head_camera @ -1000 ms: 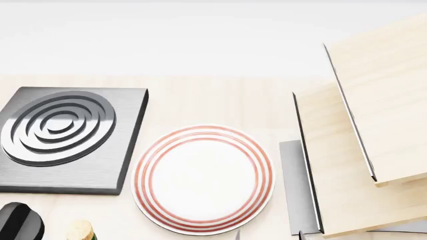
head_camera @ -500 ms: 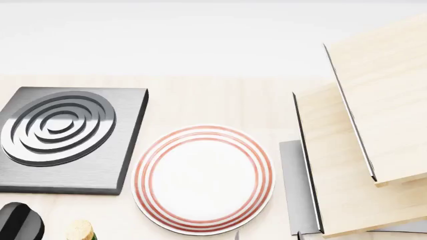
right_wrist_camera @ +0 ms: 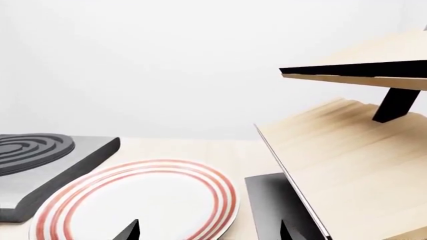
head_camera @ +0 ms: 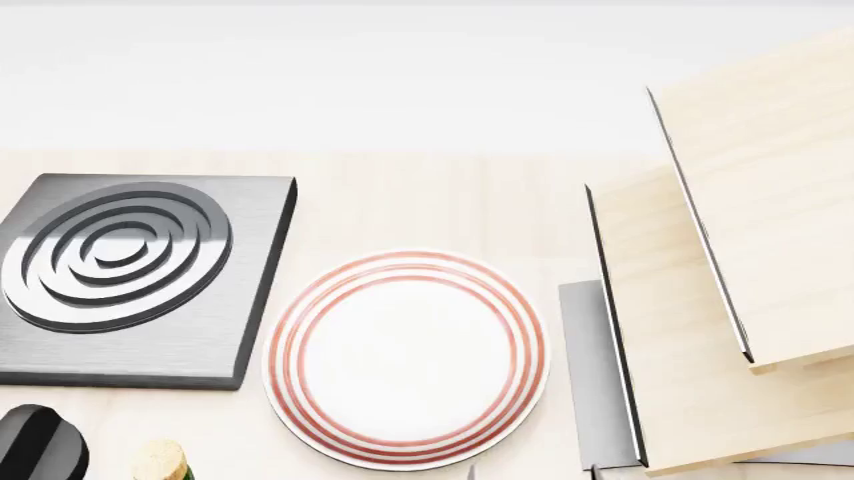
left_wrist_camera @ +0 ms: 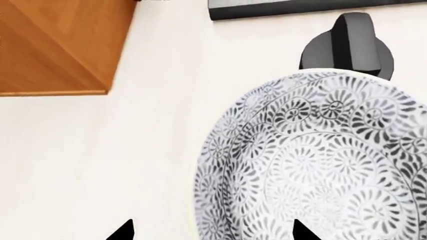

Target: Pick up the akita bowl and put it on the plate.

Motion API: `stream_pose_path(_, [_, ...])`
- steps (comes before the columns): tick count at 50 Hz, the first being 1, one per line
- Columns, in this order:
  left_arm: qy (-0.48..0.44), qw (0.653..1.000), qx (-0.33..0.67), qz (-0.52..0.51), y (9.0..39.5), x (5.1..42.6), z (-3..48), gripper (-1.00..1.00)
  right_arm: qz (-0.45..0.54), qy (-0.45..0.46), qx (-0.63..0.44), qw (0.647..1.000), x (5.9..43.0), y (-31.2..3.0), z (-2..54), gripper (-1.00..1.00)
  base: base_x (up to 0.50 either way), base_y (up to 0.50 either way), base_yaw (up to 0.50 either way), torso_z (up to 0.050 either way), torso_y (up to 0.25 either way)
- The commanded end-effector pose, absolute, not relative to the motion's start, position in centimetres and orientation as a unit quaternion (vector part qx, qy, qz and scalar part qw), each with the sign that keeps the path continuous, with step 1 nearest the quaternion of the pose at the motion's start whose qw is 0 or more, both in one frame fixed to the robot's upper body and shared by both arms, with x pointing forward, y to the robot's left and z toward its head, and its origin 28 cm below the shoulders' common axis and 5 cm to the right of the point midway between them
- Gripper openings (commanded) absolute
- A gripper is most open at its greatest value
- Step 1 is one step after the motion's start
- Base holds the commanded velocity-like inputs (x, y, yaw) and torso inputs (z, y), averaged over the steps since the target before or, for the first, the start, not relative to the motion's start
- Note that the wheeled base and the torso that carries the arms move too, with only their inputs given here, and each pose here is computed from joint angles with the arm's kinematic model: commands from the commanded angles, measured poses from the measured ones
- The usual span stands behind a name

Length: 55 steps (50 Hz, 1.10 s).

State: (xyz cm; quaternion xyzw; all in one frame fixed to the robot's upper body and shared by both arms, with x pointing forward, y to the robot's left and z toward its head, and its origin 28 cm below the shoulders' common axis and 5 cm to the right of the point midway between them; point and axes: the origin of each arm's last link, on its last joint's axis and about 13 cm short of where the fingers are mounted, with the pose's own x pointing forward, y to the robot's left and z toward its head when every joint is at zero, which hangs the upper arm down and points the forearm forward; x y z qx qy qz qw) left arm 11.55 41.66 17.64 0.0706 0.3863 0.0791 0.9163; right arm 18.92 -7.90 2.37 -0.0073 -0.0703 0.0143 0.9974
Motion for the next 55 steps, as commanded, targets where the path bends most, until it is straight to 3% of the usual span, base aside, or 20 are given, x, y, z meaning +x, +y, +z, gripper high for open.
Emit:
stream_pose_path(1, [0.391, 0.914, 0.062, 0.087, 41.9, 13.1, 17.2, 1.0, 0.016, -0.069, -0.007, 0.997, 18.9, -7.8, 2.3, 1.0, 0.0, 0.0, 0.0, 0.0, 0.0])
stream_pose_path(55, [0.45, 0.888, 0.083, 0.056, 41.0, 16.2, 13.8, 1.0, 0.016, -0.065, -0.007, 0.998, 18.9, -7.8, 2.1, 1.0, 0.0, 0.0, 0.0, 0.0, 0.0])
